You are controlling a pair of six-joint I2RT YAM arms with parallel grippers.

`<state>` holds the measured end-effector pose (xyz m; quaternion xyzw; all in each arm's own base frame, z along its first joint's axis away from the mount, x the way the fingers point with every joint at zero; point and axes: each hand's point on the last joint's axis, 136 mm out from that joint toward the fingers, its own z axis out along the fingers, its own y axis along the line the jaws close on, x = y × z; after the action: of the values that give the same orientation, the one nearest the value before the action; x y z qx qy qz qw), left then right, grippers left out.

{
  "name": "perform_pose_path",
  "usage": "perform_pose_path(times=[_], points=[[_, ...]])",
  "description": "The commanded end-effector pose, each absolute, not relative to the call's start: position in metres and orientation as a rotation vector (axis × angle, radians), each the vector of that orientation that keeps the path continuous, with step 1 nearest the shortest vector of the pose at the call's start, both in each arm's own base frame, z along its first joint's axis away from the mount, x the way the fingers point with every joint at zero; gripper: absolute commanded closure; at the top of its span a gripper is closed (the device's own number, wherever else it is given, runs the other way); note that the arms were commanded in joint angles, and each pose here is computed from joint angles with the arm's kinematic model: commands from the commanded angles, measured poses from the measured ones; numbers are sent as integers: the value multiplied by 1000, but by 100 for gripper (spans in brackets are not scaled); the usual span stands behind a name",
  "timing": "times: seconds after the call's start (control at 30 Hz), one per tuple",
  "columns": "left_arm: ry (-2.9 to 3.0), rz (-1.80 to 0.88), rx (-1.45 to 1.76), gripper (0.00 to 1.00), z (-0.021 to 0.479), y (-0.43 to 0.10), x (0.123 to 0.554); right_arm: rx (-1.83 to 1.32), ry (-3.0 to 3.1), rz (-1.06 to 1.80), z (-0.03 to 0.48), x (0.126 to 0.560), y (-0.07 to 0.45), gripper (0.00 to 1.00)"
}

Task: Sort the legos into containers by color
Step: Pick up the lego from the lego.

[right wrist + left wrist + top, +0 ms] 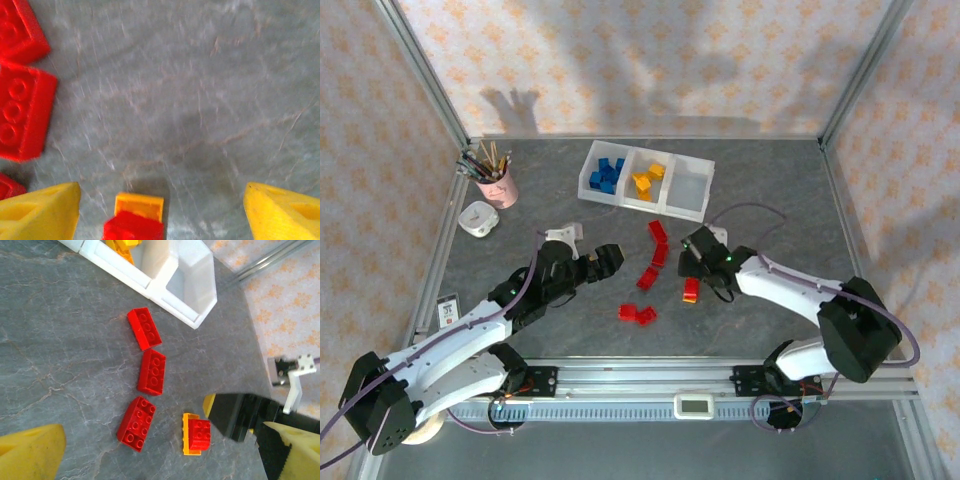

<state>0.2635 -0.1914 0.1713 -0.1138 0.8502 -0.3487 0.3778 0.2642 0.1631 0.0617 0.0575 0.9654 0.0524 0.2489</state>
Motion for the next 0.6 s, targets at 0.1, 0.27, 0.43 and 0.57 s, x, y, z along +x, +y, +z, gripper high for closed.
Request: perform_pose_path(times=[0.1, 0.27, 0.43, 0.57], points=[[2131, -920, -317, 1, 178, -194, 267, 147, 2674, 221, 46, 246, 182, 22], [2144, -905, -317, 1, 173, -193, 266, 115, 2697, 155, 35, 241, 181, 32], [2148, -901, -320, 1, 170, -193, 266, 119, 2683, 130, 36, 243, 180, 42], [2152, -896, -314, 1, 170, -194, 267, 115, 2688, 116, 33, 245, 181, 51]])
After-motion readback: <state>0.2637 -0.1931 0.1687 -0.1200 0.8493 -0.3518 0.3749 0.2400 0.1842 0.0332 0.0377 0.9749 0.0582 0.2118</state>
